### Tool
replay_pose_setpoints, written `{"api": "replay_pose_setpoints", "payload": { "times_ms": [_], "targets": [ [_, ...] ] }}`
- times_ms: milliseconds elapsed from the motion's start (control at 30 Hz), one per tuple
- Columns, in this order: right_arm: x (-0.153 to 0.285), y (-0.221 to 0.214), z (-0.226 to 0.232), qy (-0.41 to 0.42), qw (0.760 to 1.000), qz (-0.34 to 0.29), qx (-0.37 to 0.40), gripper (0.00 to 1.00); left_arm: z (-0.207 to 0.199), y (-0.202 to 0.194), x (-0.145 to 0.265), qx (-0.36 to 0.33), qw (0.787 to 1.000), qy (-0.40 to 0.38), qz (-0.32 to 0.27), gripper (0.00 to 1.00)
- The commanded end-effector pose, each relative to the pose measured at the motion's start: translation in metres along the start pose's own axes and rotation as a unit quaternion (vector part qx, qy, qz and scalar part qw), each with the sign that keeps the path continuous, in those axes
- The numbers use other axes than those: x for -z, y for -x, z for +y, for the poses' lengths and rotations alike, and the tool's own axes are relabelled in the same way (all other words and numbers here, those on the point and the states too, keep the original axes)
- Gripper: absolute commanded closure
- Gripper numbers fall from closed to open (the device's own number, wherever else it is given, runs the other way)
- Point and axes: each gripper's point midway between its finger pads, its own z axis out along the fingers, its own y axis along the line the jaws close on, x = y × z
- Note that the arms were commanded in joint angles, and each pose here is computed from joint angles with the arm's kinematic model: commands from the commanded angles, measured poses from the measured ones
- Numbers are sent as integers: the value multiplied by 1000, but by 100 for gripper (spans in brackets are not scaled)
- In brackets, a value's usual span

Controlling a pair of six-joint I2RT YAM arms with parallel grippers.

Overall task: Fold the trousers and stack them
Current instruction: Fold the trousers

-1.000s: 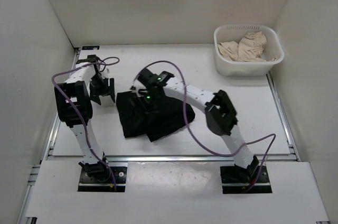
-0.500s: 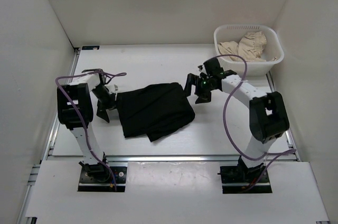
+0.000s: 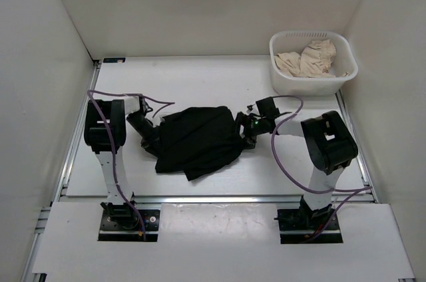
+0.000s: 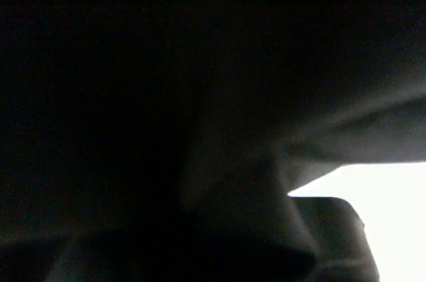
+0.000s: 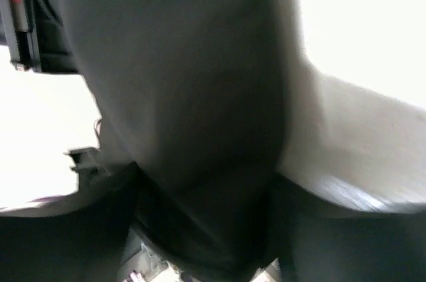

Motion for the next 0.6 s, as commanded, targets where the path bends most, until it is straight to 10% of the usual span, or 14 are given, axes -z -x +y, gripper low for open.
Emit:
{"api": "replay_pose_setpoints", "payload": {
  "times_ms": [0,133,333,567],
  "targets": [
    [-18,-17,-3,12,999,26,-34,45,-14,26,0,-19,999,-37,-27,86],
    [-35,-2,-1,20,997,5,-81,100,-34,68,35,-50,995,-37,-78,86],
    [-30,76,30,118,957,-192,-183,100,-48,126,97,-70,985,-41,-152,86],
    [-31,77,23,66,969,-190,-140,100,-49,116,146,-66,972,-83,-212,86]
  ]
}}
